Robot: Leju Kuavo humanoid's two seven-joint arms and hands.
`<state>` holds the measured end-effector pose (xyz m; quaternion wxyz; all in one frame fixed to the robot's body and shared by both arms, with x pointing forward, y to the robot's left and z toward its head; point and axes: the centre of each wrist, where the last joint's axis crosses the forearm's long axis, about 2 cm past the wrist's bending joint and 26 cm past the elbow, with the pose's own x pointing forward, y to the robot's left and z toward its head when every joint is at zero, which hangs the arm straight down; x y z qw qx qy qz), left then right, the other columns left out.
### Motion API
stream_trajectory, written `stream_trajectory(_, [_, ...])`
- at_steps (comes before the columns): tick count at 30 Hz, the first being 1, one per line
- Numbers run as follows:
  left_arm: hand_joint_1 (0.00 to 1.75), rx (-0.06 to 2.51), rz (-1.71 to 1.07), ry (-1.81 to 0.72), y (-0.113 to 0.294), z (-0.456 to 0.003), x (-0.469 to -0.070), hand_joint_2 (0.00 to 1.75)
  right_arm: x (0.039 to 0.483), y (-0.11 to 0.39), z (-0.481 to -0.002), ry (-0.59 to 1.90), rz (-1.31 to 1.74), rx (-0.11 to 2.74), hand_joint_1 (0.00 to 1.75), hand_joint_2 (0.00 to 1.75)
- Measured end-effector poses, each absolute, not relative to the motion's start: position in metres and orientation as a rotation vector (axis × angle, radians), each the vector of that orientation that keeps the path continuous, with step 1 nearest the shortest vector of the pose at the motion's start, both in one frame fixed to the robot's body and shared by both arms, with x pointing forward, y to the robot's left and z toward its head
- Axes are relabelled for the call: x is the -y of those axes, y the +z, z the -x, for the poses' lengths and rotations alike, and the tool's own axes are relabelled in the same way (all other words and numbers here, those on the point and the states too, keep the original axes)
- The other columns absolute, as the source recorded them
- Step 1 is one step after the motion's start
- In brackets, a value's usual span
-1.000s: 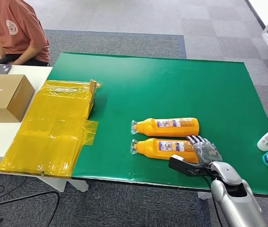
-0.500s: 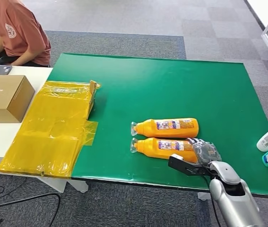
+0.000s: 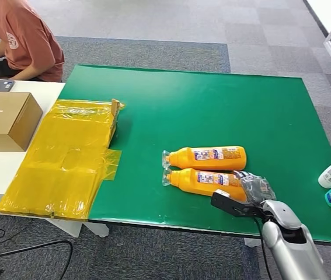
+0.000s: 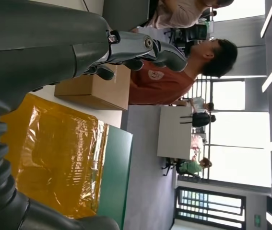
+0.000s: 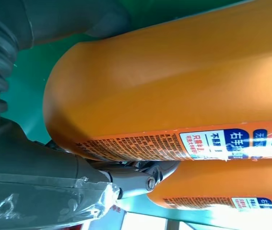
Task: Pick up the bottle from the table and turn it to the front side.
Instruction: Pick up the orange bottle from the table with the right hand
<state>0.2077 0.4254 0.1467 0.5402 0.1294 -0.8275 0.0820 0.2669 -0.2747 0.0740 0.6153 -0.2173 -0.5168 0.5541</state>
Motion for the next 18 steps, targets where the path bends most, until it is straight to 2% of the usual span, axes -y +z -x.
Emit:
stream_trajectory(3, [0.0, 1.969, -0.305, 0.191, 0.147, -0.208, -0.425, 1.75, 0.279, 0.075, -0.267, 1.212, 0.347, 1.234, 1.75, 1.75])
stream_trajectory(10, [0.0, 2.006, -0.278, 0.173, 0.152, -0.223, -0.425, 1.75, 0.288, 0.064, -0.248, 0.888, -0.304, 1.397, 1.75, 1.75])
stream_trajectory(18, [0.0, 2.021, -0.23, 0.164, 0.152, -0.235, -0.419, 1.75, 0.284, 0.075, -0.257, 0.677, -0.522, 1.509, 1.75, 1.75])
